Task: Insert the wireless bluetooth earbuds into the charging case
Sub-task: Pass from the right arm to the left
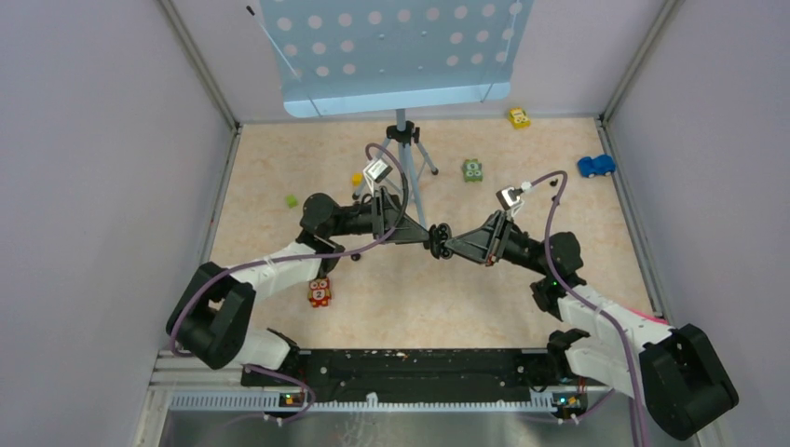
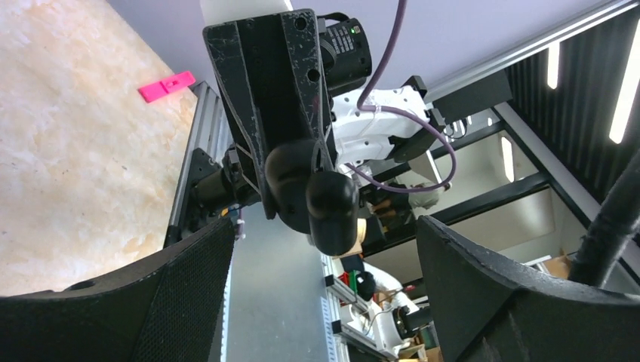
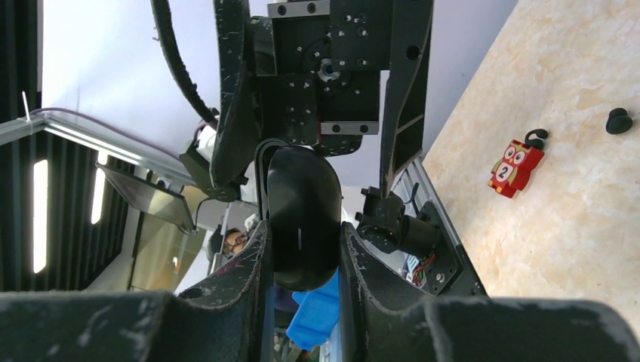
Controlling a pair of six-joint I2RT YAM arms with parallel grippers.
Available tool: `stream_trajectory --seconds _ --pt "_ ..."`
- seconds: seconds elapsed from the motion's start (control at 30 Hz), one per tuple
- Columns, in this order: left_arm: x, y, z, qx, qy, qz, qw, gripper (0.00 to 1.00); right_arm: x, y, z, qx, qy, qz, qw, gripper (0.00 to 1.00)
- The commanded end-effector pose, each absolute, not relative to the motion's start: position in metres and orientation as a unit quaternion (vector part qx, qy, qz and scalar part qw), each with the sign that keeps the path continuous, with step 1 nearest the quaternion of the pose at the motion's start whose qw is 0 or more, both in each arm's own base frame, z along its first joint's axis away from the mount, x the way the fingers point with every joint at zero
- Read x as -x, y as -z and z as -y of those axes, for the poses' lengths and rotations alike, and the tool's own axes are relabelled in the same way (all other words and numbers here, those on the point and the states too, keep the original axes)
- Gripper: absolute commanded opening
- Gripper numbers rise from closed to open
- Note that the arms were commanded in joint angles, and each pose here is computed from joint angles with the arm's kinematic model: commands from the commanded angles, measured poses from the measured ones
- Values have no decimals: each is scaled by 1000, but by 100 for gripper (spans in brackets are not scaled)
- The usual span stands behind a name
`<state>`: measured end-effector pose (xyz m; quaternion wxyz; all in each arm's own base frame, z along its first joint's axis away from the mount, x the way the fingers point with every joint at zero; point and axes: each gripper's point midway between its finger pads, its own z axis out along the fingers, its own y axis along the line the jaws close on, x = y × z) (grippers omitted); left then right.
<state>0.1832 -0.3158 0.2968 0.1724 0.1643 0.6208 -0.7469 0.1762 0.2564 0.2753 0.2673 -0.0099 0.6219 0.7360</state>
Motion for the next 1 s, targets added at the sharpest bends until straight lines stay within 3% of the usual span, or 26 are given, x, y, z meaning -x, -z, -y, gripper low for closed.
stream_trajectory --seconds 0.0,0.3,0.6,0.83,0.97 --pt "-174 -316 316 -193 771 -580 181 91 -177 -303 -254 35 -750 -587 302 0" --pt "-173 -315 323 -204 758 -590 187 83 -178 -301 -254 34 -746 -594 301 0" --pt "-175 -314 326 -206 746 -603 194 66 -179 -298 -255 34 -741 -599 302 0" --pt "-175 -317 329 -211 746 -602 190 68 -180 -295 -255 31 -738 -604 300 0" --pt "-174 -316 330 -210 745 -604 188 60 -181 -296 -255 31 -738 -603 301 0"
